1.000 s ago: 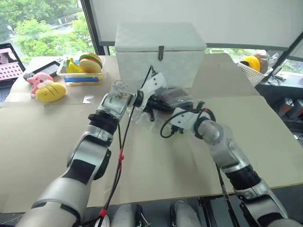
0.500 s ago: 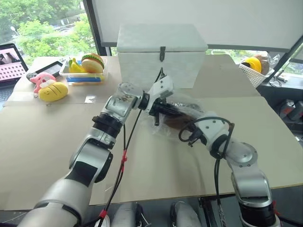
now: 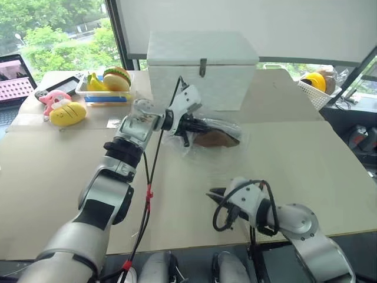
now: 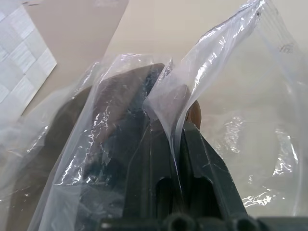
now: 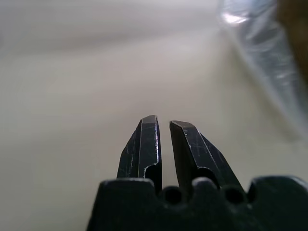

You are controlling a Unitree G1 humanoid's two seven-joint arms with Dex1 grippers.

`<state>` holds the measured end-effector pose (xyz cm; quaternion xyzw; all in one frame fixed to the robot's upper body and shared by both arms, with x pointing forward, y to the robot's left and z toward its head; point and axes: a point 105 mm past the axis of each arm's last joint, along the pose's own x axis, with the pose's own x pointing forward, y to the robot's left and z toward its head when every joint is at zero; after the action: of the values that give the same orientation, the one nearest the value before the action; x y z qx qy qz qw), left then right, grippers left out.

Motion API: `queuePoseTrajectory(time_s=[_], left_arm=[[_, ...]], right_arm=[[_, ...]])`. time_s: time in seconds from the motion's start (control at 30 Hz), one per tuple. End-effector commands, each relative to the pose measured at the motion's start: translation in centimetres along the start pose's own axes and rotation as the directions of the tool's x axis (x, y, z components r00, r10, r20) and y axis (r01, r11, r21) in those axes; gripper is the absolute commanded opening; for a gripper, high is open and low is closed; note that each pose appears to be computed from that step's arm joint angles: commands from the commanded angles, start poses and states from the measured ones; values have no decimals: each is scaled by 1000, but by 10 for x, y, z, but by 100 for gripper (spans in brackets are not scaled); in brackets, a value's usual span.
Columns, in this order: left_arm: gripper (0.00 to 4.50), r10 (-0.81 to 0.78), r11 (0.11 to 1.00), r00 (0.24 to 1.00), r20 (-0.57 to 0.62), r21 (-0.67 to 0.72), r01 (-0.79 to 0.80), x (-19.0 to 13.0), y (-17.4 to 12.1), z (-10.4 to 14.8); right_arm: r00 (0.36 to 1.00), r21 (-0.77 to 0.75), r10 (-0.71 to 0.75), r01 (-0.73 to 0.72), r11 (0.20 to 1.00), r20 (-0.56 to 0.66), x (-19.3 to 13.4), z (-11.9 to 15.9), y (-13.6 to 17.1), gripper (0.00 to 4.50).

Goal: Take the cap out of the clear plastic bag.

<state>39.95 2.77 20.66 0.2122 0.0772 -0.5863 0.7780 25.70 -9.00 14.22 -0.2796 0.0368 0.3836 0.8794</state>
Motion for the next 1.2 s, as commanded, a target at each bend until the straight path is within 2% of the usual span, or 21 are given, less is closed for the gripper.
queuePoseTrajectory(time_s=[0.03, 0.1, 0.17, 0.43, 0.6, 0.73, 0.8, 0.97, 1.2], left_arm=[[0, -7, 999, 1000, 21, 51, 6, -4, 0, 14], [0, -17, 999, 1000, 16, 51, 16, -4, -2, 12], [0, -21, 998, 1000, 12, 53, 21, -4, -2, 12], [0, -32, 998, 999, 32, 62, 30, -3, -6, 17], [0, -27, 997, 998, 52, 78, 23, -4, -5, 22], [129, -57, 994, 998, 42, 92, 52, -6, -11, 18], [178, -62, 993, 998, 28, 102, 59, -5, -13, 15], [345, -54, 992, 998, 11, 114, 53, -5, -14, 10], [345, -39, 992, 999, 8, 118, 38, -5, -10, 10]], right_arm=[[984, -14, -148, 151, 988, 102, -5, 25, -32, 72], [965, 44, -153, 147, 988, 214, -7, 50, -36, 72], [945, 75, -182, 168, 983, 271, -8, 64, -45, 72], [962, -164, -262, 272, 948, 84, 18, 29, -76, 72], [965, -240, -254, 260, 935, 57, 27, 22, -77, 72], [962, -249, -266, 273, 929, 62, 27, 22, -79, 66], [961, -265, -272, 277, 923, 59, 28, 21, -80, 66], [960, -276, -275, 279, 920, 55, 32, 19, -81, 66], [975, -250, -214, 221, 943, 55, 33, 17, -66, 66]])
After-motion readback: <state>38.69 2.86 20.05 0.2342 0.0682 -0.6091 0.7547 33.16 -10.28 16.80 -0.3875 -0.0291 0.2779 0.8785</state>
